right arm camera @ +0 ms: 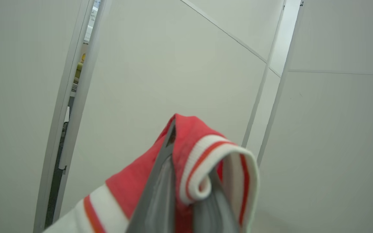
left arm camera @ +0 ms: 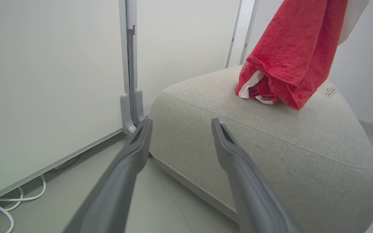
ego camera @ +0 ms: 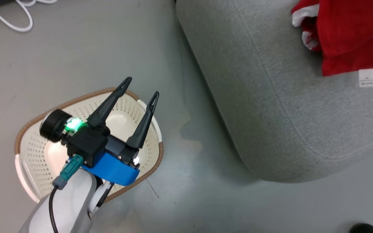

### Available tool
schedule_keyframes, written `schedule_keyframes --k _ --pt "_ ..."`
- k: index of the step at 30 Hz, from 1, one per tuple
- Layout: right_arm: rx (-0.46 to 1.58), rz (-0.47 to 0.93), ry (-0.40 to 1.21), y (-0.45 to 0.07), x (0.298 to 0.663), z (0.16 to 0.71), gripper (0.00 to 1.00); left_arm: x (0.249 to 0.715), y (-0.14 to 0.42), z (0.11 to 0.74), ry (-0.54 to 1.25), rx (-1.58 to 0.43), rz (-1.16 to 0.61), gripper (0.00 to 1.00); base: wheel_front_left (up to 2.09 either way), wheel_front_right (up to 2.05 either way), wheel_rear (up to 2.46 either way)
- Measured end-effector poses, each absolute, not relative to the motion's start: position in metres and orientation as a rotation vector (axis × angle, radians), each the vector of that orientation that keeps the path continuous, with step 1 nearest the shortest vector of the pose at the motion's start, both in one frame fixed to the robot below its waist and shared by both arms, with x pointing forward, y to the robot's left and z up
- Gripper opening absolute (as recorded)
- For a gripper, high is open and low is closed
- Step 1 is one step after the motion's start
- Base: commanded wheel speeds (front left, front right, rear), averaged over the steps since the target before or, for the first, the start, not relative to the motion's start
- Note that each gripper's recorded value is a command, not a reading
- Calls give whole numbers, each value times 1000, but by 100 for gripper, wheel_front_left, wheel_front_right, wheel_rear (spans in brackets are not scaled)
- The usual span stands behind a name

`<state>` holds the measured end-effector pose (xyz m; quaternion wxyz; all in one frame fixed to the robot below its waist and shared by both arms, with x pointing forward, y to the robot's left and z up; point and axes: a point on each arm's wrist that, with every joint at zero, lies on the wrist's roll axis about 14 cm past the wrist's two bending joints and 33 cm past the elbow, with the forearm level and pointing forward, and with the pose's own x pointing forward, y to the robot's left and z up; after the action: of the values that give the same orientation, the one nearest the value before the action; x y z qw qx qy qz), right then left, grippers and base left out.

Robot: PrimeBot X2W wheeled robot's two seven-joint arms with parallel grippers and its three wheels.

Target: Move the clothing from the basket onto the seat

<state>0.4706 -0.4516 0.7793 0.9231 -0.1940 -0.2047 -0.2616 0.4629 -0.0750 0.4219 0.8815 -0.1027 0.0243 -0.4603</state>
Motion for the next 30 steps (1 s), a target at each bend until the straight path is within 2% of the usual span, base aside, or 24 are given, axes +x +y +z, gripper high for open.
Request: schedule_keyframes --k 3,8,16,24,25,26,27,28,29,30 --pt "-400 -555 -336 -465 486 746 0 468 -77 413 55 -221 -969 100 0 0 0" --pt "-352 -592 -176 -488 497 661 0 481 -77 398 52 -223 -977 100 0 0 0" --pt "-215 -600 35 -483 507 526 0 488 -69 366 98 -227 -968 100 0 0 0" --pt "-199 -593 131 -478 507 478 0 490 -64 356 118 -227 -953 100 0 0 0" --pt "-203 -590 134 -477 508 477 3 490 -63 356 119 -227 -950 100 0 0 0" --pt "-204 -588 140 -477 508 475 27 491 -63 356 119 -226 -948 100 0 0 0" --pt "-203 -586 139 -476 509 474 38 491 -63 356 118 -227 -947 100 0 0 0" --pt "-204 -584 144 -476 509 472 64 491 -63 357 118 -228 -946 100 0 0 0" --pt "-207 -582 148 -475 509 471 100 491 -63 357 119 -229 -945 100 0 0 0" --pt "-204 -579 151 -474 510 470 100 491 -63 357 119 -229 -944 100 0 0 0"
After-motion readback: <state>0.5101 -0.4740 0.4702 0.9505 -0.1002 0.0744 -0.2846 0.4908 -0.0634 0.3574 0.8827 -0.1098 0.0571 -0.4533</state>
